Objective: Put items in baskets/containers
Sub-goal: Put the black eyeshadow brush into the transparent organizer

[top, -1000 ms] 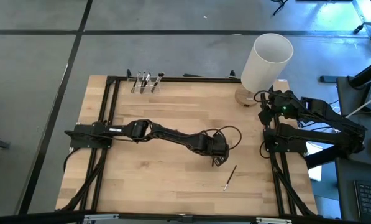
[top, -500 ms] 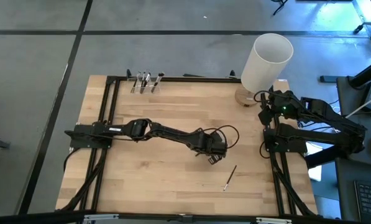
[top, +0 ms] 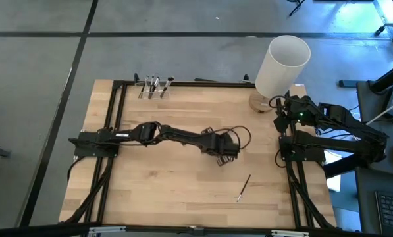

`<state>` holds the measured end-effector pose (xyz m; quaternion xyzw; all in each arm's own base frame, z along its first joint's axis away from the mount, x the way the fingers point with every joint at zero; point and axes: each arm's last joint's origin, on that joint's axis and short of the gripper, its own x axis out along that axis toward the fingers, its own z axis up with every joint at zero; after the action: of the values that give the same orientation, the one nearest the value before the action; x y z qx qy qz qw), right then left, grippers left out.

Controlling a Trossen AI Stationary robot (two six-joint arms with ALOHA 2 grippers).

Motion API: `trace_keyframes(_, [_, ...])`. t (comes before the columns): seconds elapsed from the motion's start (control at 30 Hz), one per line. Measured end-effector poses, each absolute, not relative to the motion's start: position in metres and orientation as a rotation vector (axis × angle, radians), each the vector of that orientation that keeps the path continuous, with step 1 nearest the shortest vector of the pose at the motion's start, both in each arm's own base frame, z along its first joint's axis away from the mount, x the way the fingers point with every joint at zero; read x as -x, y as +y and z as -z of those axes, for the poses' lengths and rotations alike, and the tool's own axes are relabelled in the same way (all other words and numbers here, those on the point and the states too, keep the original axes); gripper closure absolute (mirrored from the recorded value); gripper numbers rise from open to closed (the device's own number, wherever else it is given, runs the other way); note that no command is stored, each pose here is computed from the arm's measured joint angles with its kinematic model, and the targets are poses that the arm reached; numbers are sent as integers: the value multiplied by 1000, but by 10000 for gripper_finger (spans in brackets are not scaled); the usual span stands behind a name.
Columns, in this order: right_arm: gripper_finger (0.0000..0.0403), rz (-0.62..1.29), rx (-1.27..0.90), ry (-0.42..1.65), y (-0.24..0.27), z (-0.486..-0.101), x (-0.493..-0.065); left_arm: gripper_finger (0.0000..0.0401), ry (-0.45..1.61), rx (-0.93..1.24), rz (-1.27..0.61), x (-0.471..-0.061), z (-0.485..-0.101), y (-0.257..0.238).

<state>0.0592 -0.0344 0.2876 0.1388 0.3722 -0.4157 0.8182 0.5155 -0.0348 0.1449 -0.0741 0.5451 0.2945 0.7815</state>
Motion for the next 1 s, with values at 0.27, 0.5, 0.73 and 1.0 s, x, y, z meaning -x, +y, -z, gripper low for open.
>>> trace_keyframes(0.27, [235,888,-301,791,-34,-288,-59,378,1067,-14,-883,-497,-203,-2])
trace_keyframes(0.5, [235,858,-321,840,-34,-275,-61,376,1088,-85,-996,-482,-222,18])
trace_keyframes(0.73, [235,847,-351,841,-33,-274,-62,378,1131,-160,-1107,-469,-222,22])
trace_keyframes(1.0, [235,873,-387,864,-32,-272,-59,378,1167,-160,-1134,-464,-201,19])
